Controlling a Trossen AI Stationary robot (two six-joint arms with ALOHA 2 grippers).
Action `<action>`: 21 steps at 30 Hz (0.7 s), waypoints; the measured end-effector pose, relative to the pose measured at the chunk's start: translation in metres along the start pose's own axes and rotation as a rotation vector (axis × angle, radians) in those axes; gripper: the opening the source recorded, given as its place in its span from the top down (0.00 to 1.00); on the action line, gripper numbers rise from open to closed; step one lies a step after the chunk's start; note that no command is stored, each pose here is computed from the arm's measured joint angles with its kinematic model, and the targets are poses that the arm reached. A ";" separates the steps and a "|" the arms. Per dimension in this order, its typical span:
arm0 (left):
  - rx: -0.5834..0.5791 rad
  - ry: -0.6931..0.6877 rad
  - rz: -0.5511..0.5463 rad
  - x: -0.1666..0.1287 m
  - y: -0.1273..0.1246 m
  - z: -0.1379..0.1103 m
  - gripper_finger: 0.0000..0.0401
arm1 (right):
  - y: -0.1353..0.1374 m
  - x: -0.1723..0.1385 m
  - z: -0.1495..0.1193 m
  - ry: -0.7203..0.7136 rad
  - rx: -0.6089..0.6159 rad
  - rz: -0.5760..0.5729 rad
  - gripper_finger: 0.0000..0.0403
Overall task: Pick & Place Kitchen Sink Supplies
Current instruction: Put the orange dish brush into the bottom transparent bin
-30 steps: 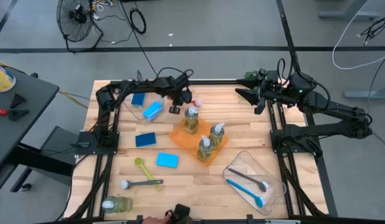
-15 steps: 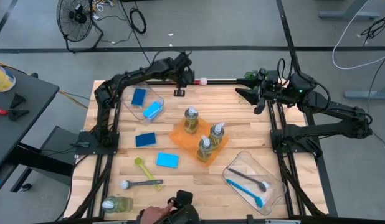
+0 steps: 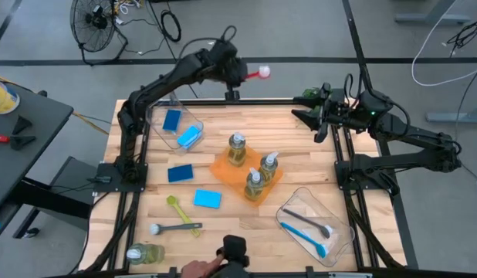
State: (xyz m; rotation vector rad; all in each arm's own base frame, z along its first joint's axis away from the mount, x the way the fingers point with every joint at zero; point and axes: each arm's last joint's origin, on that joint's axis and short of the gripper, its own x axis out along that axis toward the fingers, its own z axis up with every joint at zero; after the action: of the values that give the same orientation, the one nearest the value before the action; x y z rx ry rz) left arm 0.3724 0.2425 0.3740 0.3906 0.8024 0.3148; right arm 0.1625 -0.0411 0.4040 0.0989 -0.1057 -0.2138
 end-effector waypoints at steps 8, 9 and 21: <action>-0.096 -0.239 -0.041 -0.047 0.006 0.041 0.81 | 0.001 0.000 0.006 -0.064 -0.057 0.006 0.47; -0.111 -0.277 -0.061 -0.050 0.003 0.046 0.81 | 0.001 0.000 0.007 -0.067 -0.055 0.006 0.47; -0.190 -0.527 -0.377 -0.070 -0.039 0.085 0.81 | 0.000 0.000 0.008 -0.083 -0.052 -0.012 0.47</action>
State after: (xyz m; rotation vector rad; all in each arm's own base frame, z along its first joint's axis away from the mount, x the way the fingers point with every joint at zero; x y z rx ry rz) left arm 0.3941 0.1602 0.4540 0.1251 0.3116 -0.0683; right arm 0.1613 -0.0414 0.4119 0.0394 -0.1820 -0.2323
